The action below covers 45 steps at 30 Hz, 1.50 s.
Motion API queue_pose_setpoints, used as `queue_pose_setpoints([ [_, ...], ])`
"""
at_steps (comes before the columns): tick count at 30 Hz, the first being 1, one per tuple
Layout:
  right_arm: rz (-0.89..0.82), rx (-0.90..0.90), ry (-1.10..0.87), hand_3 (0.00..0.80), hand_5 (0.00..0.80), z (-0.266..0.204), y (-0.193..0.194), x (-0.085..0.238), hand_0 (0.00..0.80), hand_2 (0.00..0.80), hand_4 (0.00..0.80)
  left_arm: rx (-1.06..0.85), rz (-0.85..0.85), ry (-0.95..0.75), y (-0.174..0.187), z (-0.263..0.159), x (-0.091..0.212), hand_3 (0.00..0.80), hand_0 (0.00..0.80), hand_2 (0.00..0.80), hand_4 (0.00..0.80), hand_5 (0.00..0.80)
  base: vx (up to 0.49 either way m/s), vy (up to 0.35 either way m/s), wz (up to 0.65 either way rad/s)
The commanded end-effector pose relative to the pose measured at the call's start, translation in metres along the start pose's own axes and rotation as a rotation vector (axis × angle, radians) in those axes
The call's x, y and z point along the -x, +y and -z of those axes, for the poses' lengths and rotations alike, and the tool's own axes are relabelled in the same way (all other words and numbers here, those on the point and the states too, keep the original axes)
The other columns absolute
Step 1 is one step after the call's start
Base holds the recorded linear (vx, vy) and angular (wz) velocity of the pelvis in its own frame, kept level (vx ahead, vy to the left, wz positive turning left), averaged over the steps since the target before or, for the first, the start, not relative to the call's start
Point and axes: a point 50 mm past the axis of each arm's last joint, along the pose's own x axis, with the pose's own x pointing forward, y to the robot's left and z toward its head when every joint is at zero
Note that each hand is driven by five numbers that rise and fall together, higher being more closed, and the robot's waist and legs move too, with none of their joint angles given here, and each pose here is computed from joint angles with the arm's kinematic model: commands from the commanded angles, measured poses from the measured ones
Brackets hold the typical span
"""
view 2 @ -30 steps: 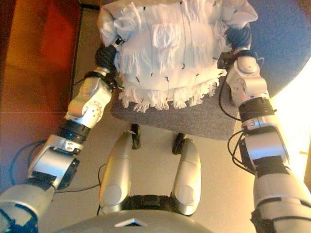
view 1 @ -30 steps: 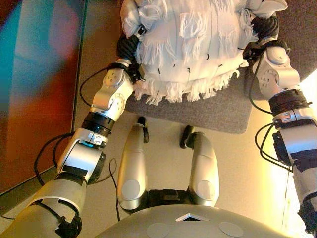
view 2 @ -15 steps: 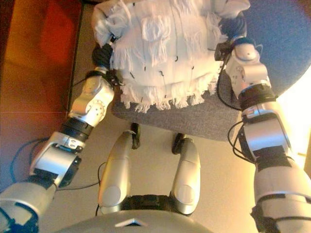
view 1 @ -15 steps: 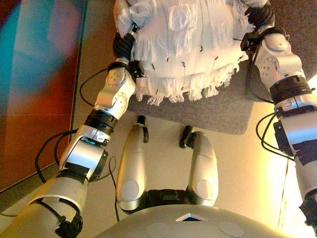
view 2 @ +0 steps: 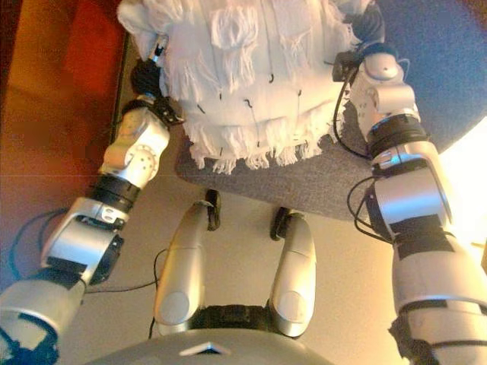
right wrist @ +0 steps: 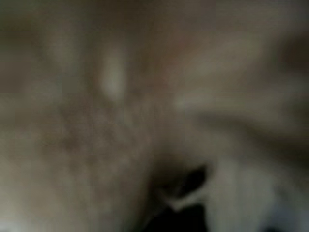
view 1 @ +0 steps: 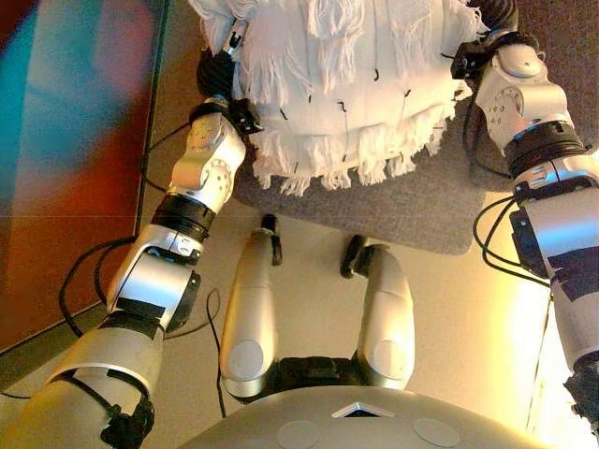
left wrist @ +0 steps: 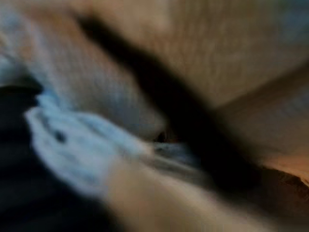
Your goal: Pick up the cushion and take it to the sofa
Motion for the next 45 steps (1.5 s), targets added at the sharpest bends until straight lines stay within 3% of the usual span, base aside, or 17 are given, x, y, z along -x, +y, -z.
queue_pose_setpoints([
  [1, -0.052, -0.026, -0.09, 0.0, 0.0, -0.021, 0.023, -0.001, 0.0, 0.0, 0.0, 0.04, 0.09, -0.09, -0.023, -0.025, -0.004, 0.0, 0.0, 0.0, 0.0, 0.0, 0.0, 0.0, 0.0],
  [13, -0.01, 0.008, -0.157, 0.0, 0.0, -0.03, 0.019, 0.002, 0.0, 0.0, 0.0, 0.007, 0.029, -0.175, 0.0, -0.05, -0.007, 0.0, 0.0, 0.0, 0.0, 0.0, 0.04, -0.017, -0.06],
  [23, -0.037, 0.07, -0.133, 0.0, 0.0, -0.028, -0.002, 0.006, 0.0, 0.0, 0.0, -0.048, -0.046, -0.108, 0.041, -0.045, -0.007, 0.0, 0.0, 0.0, 0.0, 0.0, 0.184, 0.011, -0.02],
  [30, -0.001, -0.033, -0.034, 0.0, 0.0, 0.017, -0.022, 0.019, 0.0, 0.0, 0.0, -0.08, -0.112, 0.0, 0.07, -0.012, 0.008, 0.0, 0.0, 0.0, 0.0, 0.0, 0.235, -0.002, 0.09],
  [35, -0.039, -0.019, 0.057, 0.0, 0.0, 0.052, -0.014, 0.029, 0.0, 0.0, 0.0, -0.065, -0.145, 0.057, 0.09, 0.009, 0.02, 0.0, 0.0, 0.0, 0.0, 0.0, 0.137, -0.008, -0.05],
  [45, -0.071, -0.055, 0.057, 0.0, 0.0, 0.083, -0.001, 0.052, 0.0, 0.0, 0.0, -0.002, -0.07, 0.063, 0.093, 0.026, 0.044, 0.0, 0.0, 0.0, 0.0, 0.0, 0.045, -0.013, -0.04],
])
